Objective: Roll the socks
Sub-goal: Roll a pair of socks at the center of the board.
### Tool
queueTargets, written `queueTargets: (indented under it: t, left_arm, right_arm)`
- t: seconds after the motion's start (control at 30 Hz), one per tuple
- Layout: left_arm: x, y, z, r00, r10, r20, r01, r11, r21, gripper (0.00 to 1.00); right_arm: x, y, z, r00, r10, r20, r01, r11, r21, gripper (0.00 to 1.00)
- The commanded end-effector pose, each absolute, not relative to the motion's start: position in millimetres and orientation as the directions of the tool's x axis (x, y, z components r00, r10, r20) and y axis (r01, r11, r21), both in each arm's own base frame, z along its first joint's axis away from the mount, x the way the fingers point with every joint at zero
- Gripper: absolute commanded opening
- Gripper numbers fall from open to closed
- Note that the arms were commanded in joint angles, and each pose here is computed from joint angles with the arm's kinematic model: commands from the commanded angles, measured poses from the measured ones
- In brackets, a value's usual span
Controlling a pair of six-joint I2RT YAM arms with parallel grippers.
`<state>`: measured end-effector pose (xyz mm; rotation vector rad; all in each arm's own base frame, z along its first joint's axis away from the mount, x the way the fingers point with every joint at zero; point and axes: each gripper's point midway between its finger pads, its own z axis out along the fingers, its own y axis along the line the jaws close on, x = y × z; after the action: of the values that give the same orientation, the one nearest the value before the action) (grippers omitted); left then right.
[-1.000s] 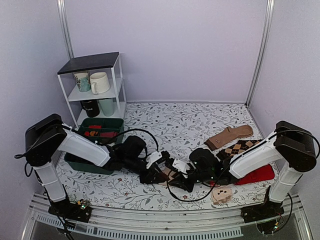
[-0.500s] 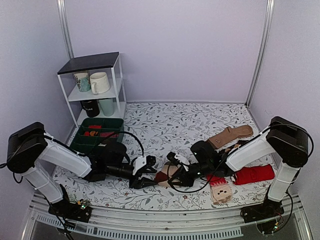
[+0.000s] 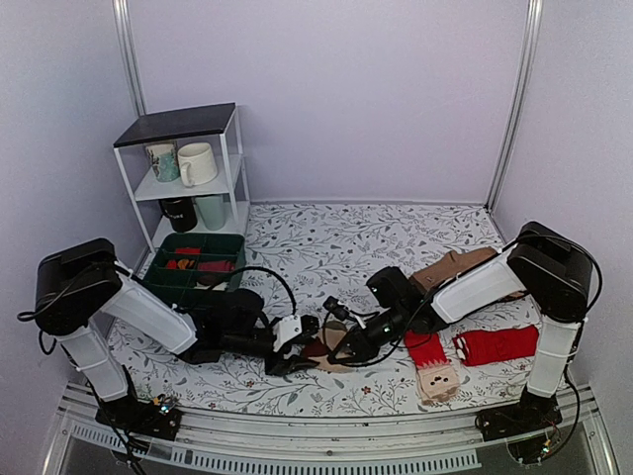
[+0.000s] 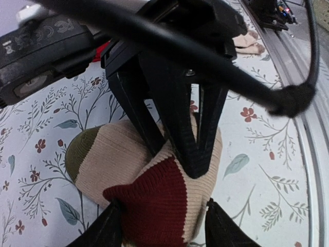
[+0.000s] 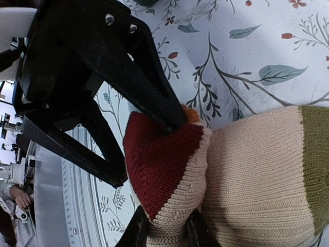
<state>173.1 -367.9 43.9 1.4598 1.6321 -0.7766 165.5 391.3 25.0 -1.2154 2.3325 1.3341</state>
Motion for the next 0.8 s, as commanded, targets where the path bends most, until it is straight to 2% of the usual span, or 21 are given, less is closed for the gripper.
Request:
queueTargets:
  t: [0.0, 0.2, 0.33, 0.4, 0.47, 0.53, 0.63, 0.77]
  left_arm:
    - [171.8, -376.4, 33.4, 0.001, 0.539, -0.843, 0.988, 0.128, 0.083, 0.55]
    - [168.7, -375.1, 18.0, -0.027, 0.582, -0.813, 0.991, 0.122, 0.055, 0.49]
    - [162.1, -372.5, 8.3, -0.053, 0.608, -0.793, 0.994, 0.111, 0.019, 0.39]
    - [158.2, -371.8, 3.7, -0.071, 0.620, -0.782, 0.994, 0.105, -0.006, 0.31]
    - [154.4, -371.9, -1.3, -0.082, 0.633, -0.770, 0.995, 0.098, -0.025, 0.19]
    - [151.3, -372.1, -5.3, -0.089, 0.647, -0.757, 0.995, 0.093, -0.038, 0.00]
    - [148.4, -369.9, -9.5, -0.110, 0.664, -0.739, 0.994, 0.094, -0.064, 0.00]
    - [144.3, -364.6, -16.8, -0.157, 0.702, -0.694, 0.988, 0.110, -0.112, 0.00]
  right_arm:
    - [108.8, 325.5, -56.5, -0.731, -0.675, -0.100, -0.558, 0.507, 0.657, 0.13]
    - [112.5, 323.8, -55.7, -0.736, -0.670, -0.096, -0.551, 0.511, 0.660, 0.13]
    - [115.8, 324.6, -55.2, -0.739, -0.666, -0.100, -0.548, 0.510, 0.663, 0.13]
    - [117.8, 326.9, -53.3, -0.740, -0.664, -0.106, -0.548, 0.505, 0.667, 0.13]
    - [120.5, 329.1, -50.9, -0.740, -0.662, -0.115, -0.552, 0.501, 0.667, 0.13]
    - [122.9, 331.0, -47.2, -0.738, -0.662, -0.128, -0.561, 0.497, 0.662, 0.14]
    - [133.5, 338.7, -31.9, -0.733, -0.653, -0.192, -0.595, 0.479, 0.645, 0.17]
    - [163.4, 356.7, 7.6, -0.701, -0.606, -0.377, -0.691, 0.443, 0.572, 0.33]
